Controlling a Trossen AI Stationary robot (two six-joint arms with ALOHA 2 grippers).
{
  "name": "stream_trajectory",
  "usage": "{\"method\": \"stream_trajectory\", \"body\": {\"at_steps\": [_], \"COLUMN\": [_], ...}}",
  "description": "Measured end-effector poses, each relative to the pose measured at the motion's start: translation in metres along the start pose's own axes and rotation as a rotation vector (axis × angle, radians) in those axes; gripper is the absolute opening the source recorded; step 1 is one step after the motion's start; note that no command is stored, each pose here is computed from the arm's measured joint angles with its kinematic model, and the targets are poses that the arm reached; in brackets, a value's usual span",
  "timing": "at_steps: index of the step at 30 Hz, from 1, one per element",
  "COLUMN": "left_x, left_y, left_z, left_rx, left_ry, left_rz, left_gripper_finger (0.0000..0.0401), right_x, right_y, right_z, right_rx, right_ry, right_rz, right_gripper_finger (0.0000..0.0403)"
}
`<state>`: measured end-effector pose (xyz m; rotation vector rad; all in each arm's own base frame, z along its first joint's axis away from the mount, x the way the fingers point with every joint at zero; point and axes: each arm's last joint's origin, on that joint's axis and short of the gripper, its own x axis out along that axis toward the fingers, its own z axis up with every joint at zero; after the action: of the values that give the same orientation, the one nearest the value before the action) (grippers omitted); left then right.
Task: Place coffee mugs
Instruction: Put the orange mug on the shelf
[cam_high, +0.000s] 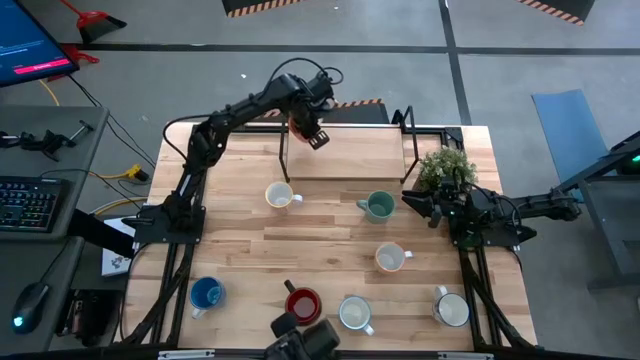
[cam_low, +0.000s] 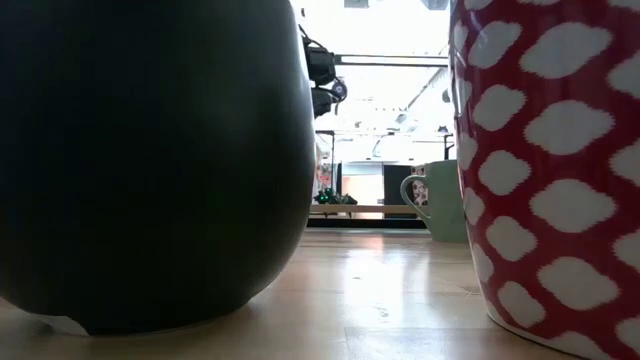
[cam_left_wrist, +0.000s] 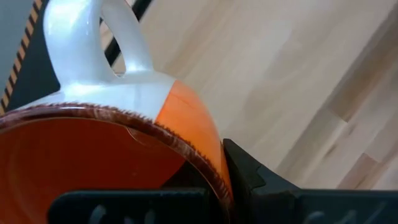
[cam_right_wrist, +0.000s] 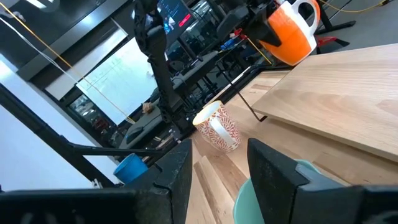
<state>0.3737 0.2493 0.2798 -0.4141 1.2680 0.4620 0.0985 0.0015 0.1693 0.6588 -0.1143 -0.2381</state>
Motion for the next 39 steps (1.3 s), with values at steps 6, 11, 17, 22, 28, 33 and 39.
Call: {"method": "stream_trajectory", "body": {"at_steps": [6,11,17,22,28,33,39], "left_x": [0.0,0.008,0.018,0.024,0.029,0.03,0.03], "left_y": [0.0,-0.002,-0.003,0.001,0.001,0.001,0.001], "left_z": [0.0,0.0,0.002,0.001,0.001,0.002,0.001], "left_rx": [0.053,0.035,0.035,0.041,0.068,0.082,0.112], "left_ry": [-0.001,0.026,0.034,0.066,0.084,0.076,0.088], "left_rz": [-0.001,-0.001,0.038,0.033,0.027,0.026,0.025], "left_gripper_finger": [0.0004,0.0004,0.0004,0.0004,0.0004,0.0004,0.0004], "right_x": [0.0,0.0,0.0,0.0,0.0,0.0,0.0], "right_y": [0.0,0.0,0.0,0.0,0.0,0.0,0.0], "right_z": [0.0,0.0,0.0,0.0,0.0,0.0,0.0], "right_rx": [-0.006,-0.001,-0.001,-0.001,0.0,0.0,0.0], "right_ry": [0.001,0.001,0.001,0.001,0.004,0.007,0.009], "right_rz": [0.0,0.0,0.001,0.001,0.004,0.007,0.009], "right_gripper_finger": [0.0135,0.0135,0.0135,0.0135,0.0135,0.0135,0.0135]}}
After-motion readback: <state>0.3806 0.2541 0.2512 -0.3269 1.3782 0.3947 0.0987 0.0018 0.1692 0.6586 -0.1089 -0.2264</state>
